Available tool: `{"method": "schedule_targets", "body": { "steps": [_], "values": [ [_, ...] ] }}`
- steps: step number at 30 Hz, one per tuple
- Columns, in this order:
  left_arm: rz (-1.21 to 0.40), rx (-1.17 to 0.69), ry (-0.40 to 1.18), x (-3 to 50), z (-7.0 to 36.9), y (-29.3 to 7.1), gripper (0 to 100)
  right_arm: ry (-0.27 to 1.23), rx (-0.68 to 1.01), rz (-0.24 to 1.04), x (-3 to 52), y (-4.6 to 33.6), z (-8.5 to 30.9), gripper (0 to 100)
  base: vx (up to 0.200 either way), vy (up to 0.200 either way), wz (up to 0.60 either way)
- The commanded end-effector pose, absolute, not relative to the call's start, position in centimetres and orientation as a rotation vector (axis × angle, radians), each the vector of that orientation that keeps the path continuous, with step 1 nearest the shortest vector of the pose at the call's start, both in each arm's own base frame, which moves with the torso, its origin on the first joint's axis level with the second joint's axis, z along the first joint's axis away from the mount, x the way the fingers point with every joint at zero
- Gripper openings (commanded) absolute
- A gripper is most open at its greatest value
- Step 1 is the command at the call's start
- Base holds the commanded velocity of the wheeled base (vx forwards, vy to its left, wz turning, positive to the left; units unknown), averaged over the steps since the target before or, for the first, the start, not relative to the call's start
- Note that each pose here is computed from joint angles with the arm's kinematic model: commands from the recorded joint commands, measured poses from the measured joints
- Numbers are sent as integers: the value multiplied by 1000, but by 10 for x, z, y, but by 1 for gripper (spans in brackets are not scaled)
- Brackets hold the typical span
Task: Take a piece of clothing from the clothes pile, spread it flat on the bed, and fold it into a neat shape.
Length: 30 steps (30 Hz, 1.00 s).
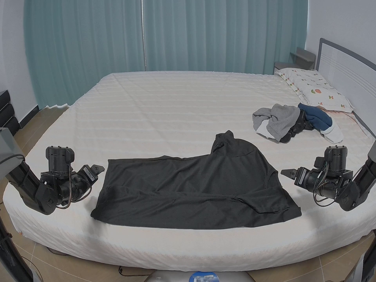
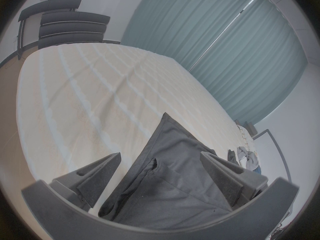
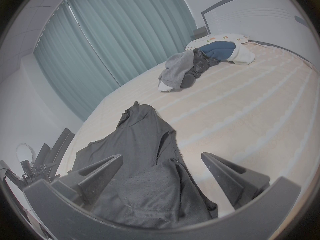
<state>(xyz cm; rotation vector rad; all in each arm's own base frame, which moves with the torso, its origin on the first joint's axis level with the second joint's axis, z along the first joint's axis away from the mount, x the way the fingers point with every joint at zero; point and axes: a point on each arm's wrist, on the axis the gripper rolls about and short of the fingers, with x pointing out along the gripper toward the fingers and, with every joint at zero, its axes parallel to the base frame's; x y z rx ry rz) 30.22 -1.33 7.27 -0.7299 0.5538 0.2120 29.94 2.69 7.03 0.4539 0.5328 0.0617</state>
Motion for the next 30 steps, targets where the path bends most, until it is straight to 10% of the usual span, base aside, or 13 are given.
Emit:
{"method": "schedule_targets", "body": {
  "steps": [1, 30],
  "values": [
    [193, -737, 506, 297, 88, -13, 100, 496, 458, 72, 297, 27, 82, 100, 0, 0, 0],
    [187, -737, 522, 299, 84, -14, 100, 543, 459, 76, 293, 30, 85, 100, 41, 0, 0]
  ]
}}
